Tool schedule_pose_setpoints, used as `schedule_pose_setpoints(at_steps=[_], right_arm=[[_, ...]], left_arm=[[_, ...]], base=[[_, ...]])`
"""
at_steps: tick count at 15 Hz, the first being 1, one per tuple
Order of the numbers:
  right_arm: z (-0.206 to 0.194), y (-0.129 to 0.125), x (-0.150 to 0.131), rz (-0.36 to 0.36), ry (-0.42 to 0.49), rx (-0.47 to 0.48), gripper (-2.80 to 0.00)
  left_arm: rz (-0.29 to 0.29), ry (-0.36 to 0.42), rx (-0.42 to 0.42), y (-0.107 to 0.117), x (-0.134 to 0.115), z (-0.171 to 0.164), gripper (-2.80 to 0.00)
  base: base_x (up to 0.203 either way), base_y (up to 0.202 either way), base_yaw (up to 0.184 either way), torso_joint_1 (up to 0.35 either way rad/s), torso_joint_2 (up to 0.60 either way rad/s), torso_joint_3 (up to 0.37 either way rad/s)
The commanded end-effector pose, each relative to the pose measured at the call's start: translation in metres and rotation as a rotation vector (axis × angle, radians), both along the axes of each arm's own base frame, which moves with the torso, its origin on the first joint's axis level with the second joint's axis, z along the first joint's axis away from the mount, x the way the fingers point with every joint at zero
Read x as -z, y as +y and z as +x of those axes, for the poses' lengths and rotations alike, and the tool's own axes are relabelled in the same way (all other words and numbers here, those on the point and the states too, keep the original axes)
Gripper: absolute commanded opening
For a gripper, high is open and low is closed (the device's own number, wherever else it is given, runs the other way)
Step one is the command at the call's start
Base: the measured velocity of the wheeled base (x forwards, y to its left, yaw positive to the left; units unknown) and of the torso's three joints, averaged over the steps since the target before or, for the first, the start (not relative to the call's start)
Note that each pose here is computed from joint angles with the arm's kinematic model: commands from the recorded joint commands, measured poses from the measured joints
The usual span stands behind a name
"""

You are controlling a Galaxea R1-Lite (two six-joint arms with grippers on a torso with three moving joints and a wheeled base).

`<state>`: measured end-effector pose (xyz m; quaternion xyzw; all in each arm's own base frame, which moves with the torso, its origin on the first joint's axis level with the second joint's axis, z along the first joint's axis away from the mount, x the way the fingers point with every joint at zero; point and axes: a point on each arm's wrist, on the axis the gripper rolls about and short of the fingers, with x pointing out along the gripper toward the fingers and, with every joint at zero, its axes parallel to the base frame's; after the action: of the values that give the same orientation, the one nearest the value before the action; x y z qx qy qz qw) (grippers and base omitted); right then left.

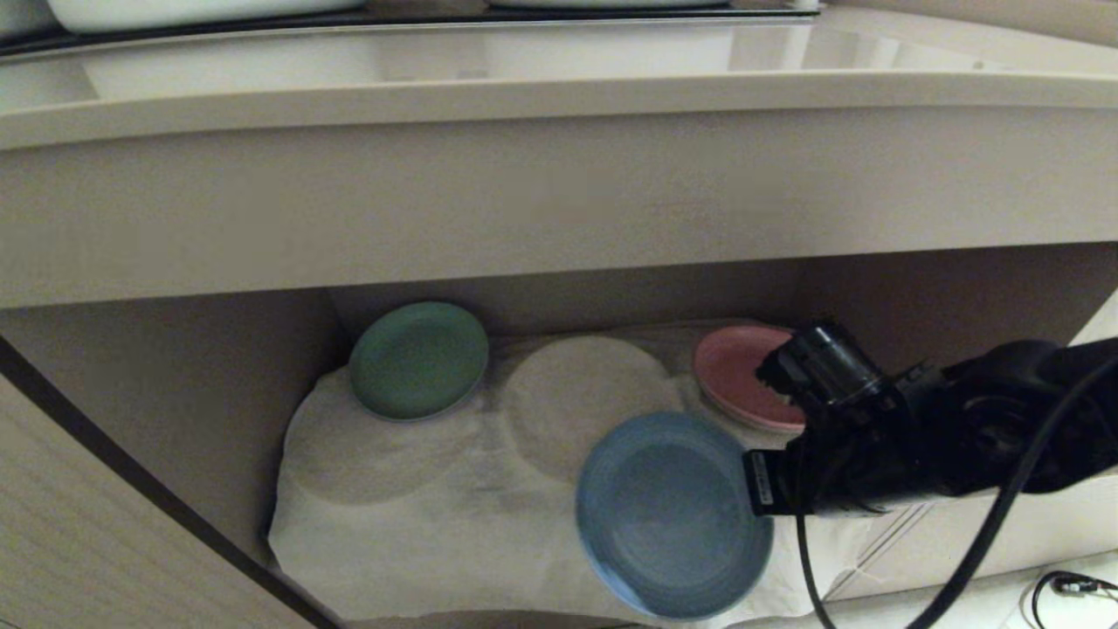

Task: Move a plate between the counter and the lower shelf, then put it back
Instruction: Put the plate

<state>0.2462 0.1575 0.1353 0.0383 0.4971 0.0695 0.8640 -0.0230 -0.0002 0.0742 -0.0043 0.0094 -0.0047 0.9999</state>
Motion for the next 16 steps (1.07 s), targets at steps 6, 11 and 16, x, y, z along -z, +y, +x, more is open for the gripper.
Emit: schedule_pose_setpoints(at_steps=[6, 11, 16], right_arm=[[-0.031, -0.021, -0.003, 0.018, 0.013, 0.041, -2.8], [-0.053, -0.039, -0.007, 0.038, 0.009, 0.087, -2.8], [-0.074, -0.059, -0.01, 0.049, -0.002, 0.115, -2.8]], left_arm=[[-0.001, 0.0, 0.0, 0.0, 0.0, 0.0, -2.8], [0.001, 0.0, 0.0, 0.0, 0.0, 0.0, -2.8], [-0.001, 0.0, 0.0, 0.0, 0.0, 0.0, -2.8]], base=[[0.0, 0.0, 0.0, 0.0, 0.0, 0.0], [0.0, 0.0, 0.0, 0.0, 0.0, 0.0], [0.0, 0.0, 0.0, 0.0, 0.0, 0.0]])
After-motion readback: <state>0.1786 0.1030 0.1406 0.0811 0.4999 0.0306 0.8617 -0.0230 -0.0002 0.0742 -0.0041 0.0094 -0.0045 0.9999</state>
